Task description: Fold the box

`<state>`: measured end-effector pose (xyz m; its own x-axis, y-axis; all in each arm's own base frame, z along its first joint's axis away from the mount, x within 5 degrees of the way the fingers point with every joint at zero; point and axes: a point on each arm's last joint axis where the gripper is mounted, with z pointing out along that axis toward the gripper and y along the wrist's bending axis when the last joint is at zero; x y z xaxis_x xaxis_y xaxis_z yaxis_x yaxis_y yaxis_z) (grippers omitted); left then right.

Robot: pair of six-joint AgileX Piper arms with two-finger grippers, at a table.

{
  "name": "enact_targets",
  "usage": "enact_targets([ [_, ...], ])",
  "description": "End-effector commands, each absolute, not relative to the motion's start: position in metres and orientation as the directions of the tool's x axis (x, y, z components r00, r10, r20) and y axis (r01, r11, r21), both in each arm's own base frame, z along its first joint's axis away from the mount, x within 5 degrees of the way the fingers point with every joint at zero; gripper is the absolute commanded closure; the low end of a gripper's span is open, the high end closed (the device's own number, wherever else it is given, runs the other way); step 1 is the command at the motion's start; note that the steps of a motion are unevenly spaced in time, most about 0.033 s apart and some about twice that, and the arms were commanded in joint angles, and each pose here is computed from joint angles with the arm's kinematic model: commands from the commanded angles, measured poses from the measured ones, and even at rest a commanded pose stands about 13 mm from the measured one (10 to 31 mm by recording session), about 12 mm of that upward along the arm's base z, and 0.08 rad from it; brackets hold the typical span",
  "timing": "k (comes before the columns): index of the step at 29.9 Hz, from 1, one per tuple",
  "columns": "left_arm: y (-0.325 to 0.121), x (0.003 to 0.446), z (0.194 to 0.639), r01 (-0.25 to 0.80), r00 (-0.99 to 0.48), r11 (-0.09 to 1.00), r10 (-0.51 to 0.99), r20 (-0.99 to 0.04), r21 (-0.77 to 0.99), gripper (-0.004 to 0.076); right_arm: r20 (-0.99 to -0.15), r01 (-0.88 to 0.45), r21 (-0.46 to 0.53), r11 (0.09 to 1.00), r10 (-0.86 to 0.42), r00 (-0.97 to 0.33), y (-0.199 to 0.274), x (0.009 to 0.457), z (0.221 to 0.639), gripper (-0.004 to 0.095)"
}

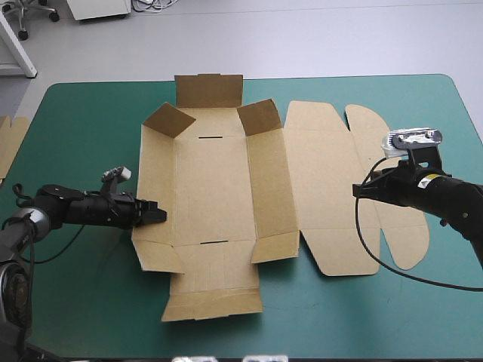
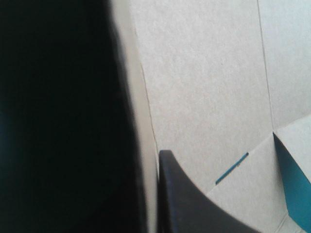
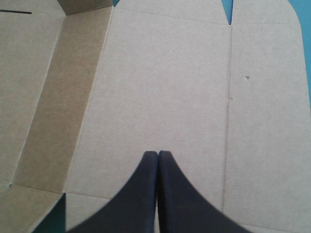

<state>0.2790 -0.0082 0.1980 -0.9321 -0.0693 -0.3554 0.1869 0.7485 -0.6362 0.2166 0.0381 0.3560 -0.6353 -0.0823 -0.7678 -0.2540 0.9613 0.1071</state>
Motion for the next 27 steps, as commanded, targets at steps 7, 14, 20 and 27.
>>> enact_targets([
  [7, 0.030, 0.309, 0.261, 0.311, -0.842, 0.839, 0.025, -0.538, -0.447, 0.0734, -0.819, -0.242, 0.099, 0.965, -0.060, -0.571, 0.035, 0.219, 0.371, 0.0927],
  [14, 0.024, 0.322, 0.302, 0.440, -0.767, 0.830, 0.150, -0.624, -0.342, 0.0734, -0.801, -0.236, 0.092, 0.967, -0.069, -0.595, 0.035, 0.229, 0.362, 0.0927],
  [20, -0.038, 0.326, 0.336, 0.618, -0.610, 0.785, 0.435, -0.663, -0.054, 0.0734, -0.804, -0.229, 0.077, 0.970, -0.075, -0.590, 0.034, 0.233, 0.361, 0.0927],
  [27, -0.088, 0.319, 0.353, 0.675, -0.503, 0.695, 0.679, -0.535, 0.248, 0.0734, -0.801, -0.228, 0.077, 0.971, -0.076, -0.594, 0.034, 0.234, 0.360, 0.0927],
])
